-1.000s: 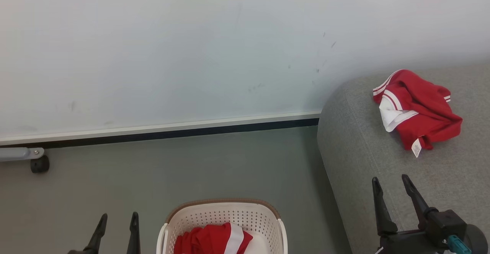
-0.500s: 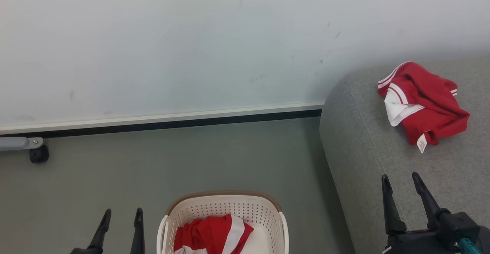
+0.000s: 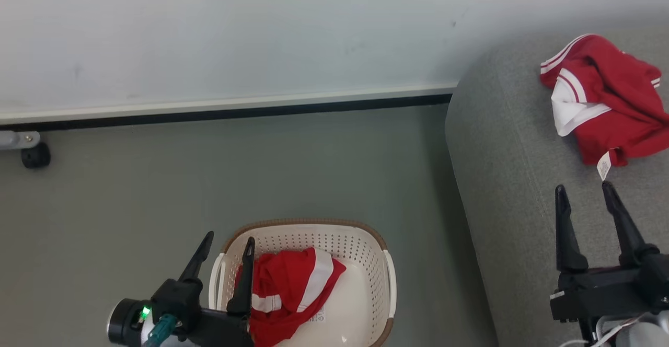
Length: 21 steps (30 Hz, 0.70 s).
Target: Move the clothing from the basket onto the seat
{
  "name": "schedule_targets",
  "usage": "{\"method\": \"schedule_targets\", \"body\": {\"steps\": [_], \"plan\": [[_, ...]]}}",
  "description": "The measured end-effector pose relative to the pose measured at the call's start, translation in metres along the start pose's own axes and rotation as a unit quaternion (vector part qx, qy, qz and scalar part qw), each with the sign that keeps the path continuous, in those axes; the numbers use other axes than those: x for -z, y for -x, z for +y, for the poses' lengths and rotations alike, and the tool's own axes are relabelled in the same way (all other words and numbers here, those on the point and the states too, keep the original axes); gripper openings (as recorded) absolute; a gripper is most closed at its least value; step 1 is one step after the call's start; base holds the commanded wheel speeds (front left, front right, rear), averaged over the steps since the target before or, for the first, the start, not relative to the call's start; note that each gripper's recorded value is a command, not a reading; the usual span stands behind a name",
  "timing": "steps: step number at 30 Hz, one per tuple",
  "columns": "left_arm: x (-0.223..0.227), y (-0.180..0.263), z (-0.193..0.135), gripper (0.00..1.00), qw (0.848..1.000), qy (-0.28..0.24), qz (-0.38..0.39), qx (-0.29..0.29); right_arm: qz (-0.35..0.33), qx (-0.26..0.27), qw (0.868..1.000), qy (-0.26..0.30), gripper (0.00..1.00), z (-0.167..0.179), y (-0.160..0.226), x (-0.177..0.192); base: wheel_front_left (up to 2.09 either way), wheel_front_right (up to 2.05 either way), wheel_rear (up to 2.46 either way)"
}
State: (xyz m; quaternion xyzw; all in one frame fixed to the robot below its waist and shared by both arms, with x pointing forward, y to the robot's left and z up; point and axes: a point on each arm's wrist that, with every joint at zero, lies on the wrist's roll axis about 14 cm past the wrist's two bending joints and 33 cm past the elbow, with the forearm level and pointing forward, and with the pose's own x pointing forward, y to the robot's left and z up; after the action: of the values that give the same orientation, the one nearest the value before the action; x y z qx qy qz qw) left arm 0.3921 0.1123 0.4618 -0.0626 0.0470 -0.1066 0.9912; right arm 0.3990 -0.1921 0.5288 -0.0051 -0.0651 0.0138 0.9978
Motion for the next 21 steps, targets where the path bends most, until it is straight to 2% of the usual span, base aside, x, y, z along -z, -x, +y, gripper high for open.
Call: {"method": "schedule_targets", "body": {"steps": [8, 21], "plan": [[0.059, -0.025, -0.019, 1.0, 0.995, -0.008, 0.096, 0.039, -0.02, -0.008, 1.0, 0.022, 1.0, -0.004, -0.031, -0.003, 0.0, 0.0, 0.0], [0.146, -0.055, -0.045, 1.0, 0.968, -0.029, 0.228, 0.101, -0.032, -0.031, 0.998, 0.038, 1.0, 0.0, -0.077, 0.01, 0.0, 0.0, 0.0]]}}
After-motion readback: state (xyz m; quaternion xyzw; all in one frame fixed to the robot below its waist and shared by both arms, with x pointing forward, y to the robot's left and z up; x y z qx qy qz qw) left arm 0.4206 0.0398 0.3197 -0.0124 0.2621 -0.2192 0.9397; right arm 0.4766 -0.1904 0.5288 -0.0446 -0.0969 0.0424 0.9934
